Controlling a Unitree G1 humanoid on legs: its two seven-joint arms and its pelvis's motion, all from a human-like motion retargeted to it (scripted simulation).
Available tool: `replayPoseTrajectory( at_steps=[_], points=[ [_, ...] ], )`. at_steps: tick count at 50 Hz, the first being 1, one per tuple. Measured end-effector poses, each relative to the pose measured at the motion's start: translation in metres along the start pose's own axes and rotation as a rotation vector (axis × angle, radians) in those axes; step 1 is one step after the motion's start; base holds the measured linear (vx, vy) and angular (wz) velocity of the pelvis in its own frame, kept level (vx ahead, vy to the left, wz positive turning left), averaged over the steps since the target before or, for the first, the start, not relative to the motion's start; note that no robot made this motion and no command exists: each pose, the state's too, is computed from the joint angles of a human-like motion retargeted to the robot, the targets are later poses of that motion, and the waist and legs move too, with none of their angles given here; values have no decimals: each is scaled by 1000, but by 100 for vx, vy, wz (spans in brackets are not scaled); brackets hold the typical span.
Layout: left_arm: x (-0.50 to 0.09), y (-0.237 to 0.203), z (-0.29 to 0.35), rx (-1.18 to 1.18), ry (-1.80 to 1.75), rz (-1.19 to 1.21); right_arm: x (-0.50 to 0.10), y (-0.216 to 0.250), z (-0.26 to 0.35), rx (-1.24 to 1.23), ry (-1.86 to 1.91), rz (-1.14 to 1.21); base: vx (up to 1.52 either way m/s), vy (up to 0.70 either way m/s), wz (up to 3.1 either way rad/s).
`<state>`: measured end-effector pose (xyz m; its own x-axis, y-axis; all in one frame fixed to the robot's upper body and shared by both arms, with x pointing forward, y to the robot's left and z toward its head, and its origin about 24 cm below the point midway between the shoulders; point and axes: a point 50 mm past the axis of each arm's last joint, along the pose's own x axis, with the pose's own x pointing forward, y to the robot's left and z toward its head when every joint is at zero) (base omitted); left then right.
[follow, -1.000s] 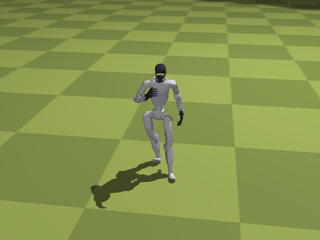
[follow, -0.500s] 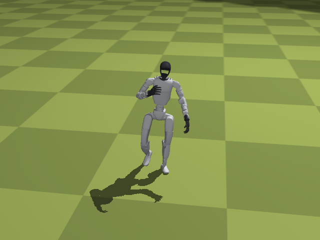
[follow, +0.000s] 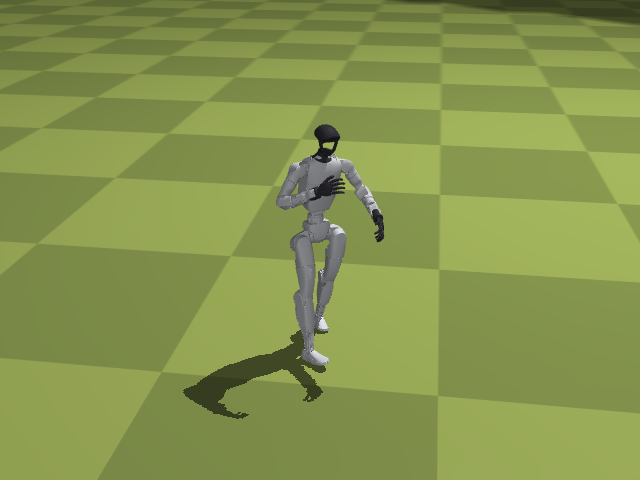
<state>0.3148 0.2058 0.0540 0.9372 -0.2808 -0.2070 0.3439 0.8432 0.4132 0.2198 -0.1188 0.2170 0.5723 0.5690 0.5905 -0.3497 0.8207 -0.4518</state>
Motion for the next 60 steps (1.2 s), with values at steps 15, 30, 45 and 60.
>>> replayPoseTrajectory(
  at_steps=[15,30,45,60],
  points=[
    [-118,-62,-173,-378,665,226,-1,-4,5,38,-74,-82,35,-15,101],
    [-277,-156,-235,-615,1350,110,-2,-18,4,45,-41,-148,23,-6,160],
    [-259,-168,-229,-722,1282,55,11,-19,9,-18,-76,-105,26,3,104],
    [-168,-119,-215,-414,1078,-96,8,0,2,106,-69,-41,40,19,99]
  ],
)
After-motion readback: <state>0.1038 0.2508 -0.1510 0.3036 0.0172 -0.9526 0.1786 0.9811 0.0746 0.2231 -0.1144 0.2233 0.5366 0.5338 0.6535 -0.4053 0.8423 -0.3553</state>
